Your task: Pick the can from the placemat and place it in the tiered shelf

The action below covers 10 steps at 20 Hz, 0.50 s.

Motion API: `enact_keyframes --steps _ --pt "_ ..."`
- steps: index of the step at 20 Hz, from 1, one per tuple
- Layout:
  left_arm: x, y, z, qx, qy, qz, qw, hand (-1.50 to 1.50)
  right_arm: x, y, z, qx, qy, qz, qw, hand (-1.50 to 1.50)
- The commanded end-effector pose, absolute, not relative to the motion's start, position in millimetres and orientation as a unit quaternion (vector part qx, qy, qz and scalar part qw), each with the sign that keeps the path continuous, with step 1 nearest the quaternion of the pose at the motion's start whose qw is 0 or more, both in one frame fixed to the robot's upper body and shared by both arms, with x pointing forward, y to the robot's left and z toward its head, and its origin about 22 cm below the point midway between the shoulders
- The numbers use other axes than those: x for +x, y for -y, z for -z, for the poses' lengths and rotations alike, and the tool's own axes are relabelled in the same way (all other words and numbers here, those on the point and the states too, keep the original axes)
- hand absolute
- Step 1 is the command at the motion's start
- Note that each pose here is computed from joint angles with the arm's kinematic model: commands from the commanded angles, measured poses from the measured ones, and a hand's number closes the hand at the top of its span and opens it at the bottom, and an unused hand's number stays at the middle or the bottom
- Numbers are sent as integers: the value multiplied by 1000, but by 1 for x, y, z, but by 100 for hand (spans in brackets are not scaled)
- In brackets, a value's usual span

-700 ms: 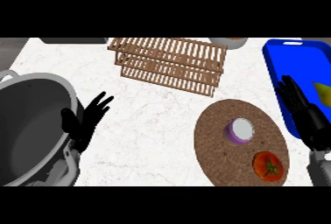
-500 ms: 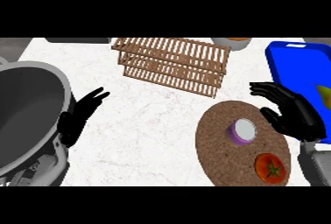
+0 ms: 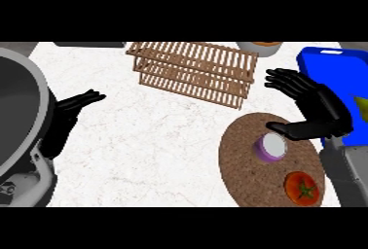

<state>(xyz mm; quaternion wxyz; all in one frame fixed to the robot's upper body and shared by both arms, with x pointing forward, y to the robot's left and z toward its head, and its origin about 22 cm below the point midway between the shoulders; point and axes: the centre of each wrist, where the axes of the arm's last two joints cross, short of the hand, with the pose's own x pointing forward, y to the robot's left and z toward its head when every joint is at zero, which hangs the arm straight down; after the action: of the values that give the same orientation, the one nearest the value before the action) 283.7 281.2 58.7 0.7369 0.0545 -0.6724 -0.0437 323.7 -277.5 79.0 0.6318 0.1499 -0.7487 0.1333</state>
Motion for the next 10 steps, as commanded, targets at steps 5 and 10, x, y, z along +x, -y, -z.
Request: enact_keyframes --steps 5,10 --pt "268 -286 -68 111 717 -11 688 0 322 311 -168 144 714 -362 582 -150" --pt "268 -280 -74 112 712 -18 693 0 306 282 -201 79 653 -512 552 -150"
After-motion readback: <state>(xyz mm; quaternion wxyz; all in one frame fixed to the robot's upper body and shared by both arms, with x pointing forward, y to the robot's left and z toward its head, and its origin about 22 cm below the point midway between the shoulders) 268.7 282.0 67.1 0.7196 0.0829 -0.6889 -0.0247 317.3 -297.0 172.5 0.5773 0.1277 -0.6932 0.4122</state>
